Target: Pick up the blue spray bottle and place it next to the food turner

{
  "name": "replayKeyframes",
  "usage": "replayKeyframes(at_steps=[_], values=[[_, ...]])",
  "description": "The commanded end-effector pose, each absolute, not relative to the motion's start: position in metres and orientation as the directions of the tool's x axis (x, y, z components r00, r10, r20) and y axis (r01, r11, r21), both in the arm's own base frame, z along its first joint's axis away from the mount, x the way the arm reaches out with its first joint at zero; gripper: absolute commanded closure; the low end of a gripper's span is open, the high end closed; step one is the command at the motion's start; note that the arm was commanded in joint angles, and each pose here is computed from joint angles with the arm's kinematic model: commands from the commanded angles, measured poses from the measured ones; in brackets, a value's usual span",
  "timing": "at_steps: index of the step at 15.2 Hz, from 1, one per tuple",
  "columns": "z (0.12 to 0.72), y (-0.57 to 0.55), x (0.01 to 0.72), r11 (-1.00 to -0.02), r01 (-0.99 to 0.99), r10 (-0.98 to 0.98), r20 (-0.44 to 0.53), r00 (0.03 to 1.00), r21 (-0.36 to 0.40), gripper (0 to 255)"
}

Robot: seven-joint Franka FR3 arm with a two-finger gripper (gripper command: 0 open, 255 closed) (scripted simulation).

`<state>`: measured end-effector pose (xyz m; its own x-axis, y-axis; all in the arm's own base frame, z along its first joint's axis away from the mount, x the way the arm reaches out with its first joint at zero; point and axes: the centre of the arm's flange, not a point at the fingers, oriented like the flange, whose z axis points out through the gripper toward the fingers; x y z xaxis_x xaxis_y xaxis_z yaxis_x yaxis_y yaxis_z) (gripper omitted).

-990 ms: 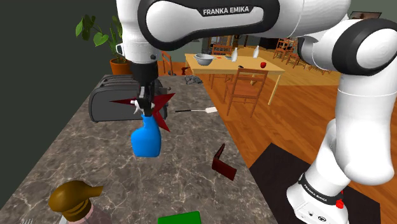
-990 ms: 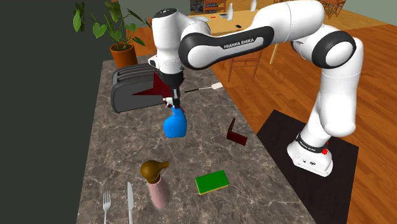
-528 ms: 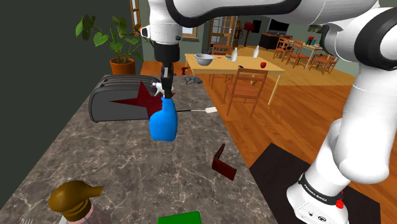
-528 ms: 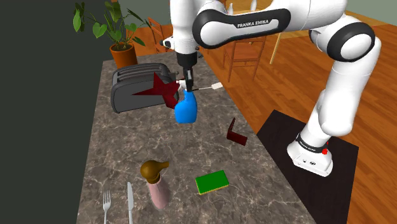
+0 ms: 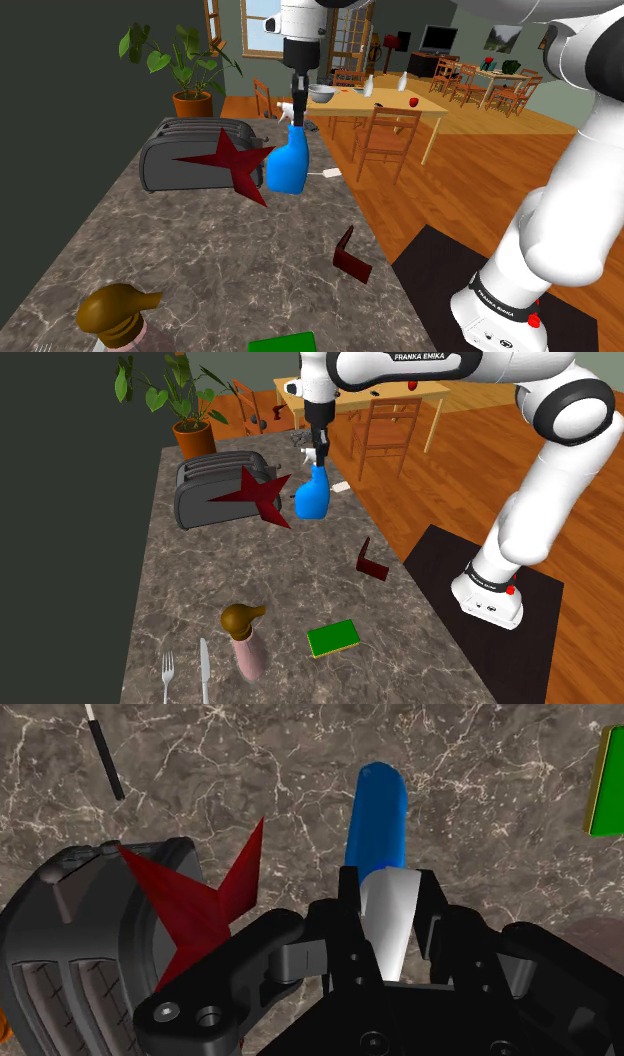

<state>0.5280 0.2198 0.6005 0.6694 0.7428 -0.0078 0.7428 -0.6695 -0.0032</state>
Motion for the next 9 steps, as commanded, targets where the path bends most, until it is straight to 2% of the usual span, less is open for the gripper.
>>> replayKeyframes(at_steps=[1,9], values=[[0.614,0.197,0.525,-0.668,0.744,0.744,-0.008,0.668,-0.004,255],[0.661,0.102,0.523,-0.668,0.744,0.744,-0.008,0.668,-0.004,255]])
